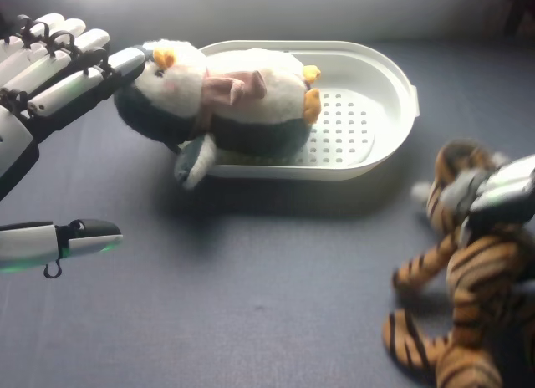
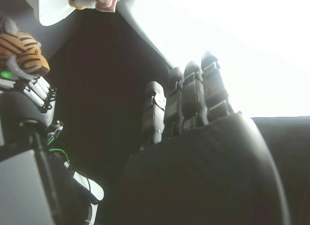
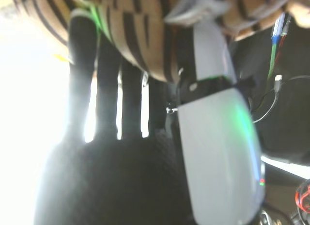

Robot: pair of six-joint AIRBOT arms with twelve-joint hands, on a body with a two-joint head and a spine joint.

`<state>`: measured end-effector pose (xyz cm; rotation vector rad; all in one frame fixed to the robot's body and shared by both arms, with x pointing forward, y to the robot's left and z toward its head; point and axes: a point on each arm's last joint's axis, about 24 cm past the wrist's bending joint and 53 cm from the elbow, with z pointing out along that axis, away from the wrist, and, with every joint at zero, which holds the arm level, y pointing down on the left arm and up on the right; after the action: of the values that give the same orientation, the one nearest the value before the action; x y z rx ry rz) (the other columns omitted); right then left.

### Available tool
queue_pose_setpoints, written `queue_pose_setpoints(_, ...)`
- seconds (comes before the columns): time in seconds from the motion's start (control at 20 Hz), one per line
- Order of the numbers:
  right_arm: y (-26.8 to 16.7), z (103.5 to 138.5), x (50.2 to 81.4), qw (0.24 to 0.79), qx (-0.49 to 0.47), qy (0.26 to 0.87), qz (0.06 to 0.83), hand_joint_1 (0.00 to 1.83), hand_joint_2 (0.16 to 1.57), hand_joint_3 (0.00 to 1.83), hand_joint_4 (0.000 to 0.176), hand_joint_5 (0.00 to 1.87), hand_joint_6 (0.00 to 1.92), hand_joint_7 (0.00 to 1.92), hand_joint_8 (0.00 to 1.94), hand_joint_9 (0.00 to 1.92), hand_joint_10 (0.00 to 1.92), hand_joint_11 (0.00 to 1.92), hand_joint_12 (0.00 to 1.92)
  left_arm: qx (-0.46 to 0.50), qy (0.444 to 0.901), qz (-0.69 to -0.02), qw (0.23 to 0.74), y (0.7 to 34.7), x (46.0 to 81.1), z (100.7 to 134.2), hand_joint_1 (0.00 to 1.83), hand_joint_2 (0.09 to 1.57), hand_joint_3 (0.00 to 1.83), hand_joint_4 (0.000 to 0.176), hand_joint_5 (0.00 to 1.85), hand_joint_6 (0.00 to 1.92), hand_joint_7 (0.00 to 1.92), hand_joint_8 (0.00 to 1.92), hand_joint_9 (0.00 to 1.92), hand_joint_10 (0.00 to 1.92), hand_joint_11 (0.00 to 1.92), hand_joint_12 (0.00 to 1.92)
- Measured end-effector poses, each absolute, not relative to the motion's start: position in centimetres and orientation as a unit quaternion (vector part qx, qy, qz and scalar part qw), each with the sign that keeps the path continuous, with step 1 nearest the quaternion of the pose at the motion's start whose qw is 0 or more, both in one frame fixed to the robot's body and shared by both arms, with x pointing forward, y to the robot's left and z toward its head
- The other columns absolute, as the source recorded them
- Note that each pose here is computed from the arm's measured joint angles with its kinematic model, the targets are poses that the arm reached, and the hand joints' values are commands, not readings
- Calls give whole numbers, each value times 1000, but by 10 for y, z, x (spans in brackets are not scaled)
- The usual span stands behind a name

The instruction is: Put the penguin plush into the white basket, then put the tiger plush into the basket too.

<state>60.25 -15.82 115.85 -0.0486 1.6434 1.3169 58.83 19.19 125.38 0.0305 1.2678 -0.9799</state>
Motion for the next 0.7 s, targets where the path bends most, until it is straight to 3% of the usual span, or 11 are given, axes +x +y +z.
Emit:
queue_pose_setpoints(0.05,-164,1172,604,513,-21,661,547,1225,1128,0,0,1012,875,911,1153,920,878,786,1264,12,567,-441,696,191,588,1254,818,874,0,125,137,4,116,7,68,8,32,24)
queue_pose_setpoints(0.1,-168,1188,605,533,-18,638,555,1212,1151,3,0,970,900,862,1276,910,909,773,1380,13,564,-443,696,191,586,1256,856,868,0,124,142,6,119,8,66,6,27,23)
queue_pose_setpoints(0.2,-168,1215,614,572,-26,601,558,1200,1170,0,0,934,993,834,1290,876,727,713,1136,13,566,-443,695,191,586,1254,884,867,0,122,141,4,112,3,56,1,25,23)
queue_pose_setpoints(0.25,-166,1228,621,591,-28,581,560,1333,1137,0,0,954,1039,863,1061,906,1089,781,909,11,567,-442,695,192,587,1253,877,864,0,117,142,4,108,1,58,1,36,29)
queue_pose_setpoints(0.35,-162,1246,639,609,-21,553,568,1368,1120,1,0,995,996,890,992,899,1173,782,840,8,569,-440,695,193,587,1252,870,863,0,120,132,0,96,0,52,0,18,23)
queue_pose_setpoints(0.4,-150,1258,663,621,-12,539,570,1359,1061,2,0,1119,648,1073,790,1014,1072,822,1114,6,569,-441,694,193,587,1252,866,860,0,113,132,1,99,2,64,5,32,30)
queue_pose_setpoints(0.45,-148,1261,666,623,-11,535,571,1359,1061,2,0,1119,648,1073,790,1014,1072,822,1114,6,568,-441,694,193,587,1251,866,860,0,113,132,1,99,2,64,5,32,30)
queue_pose_setpoints(0.5,-141,1261,680,623,-9,542,564,1275,1051,1,3,1125,685,1133,762,1086,752,915,1136,5,570,-443,692,192,587,1250,870,854,0,113,130,0,101,3,67,6,41,35)
queue_pose_setpoints(0.55,-133,1259,697,622,-4,552,555,1252,1091,0,0,1122,651,980,1080,1175,560,971,1104,6,571,-444,691,191,587,1249,871,851,0,117,126,0,99,2,60,2,34,32)
queue_pose_setpoints(0.65,-120,1248,722,616,4,579,534,1240,1114,0,0,1116,696,879,1231,849,886,718,1369,5,571,-444,691,191,589,1248,883,858,0,112,136,4,101,2,64,3,31,33)
queue_pose_setpoints(0.7,-113,1243,734,614,2,593,521,1238,1123,1,0,1089,726,858,1283,825,988,704,1402,2,571,-445,690,191,590,1247,892,855,0,95,146,7,105,3,69,5,40,38)
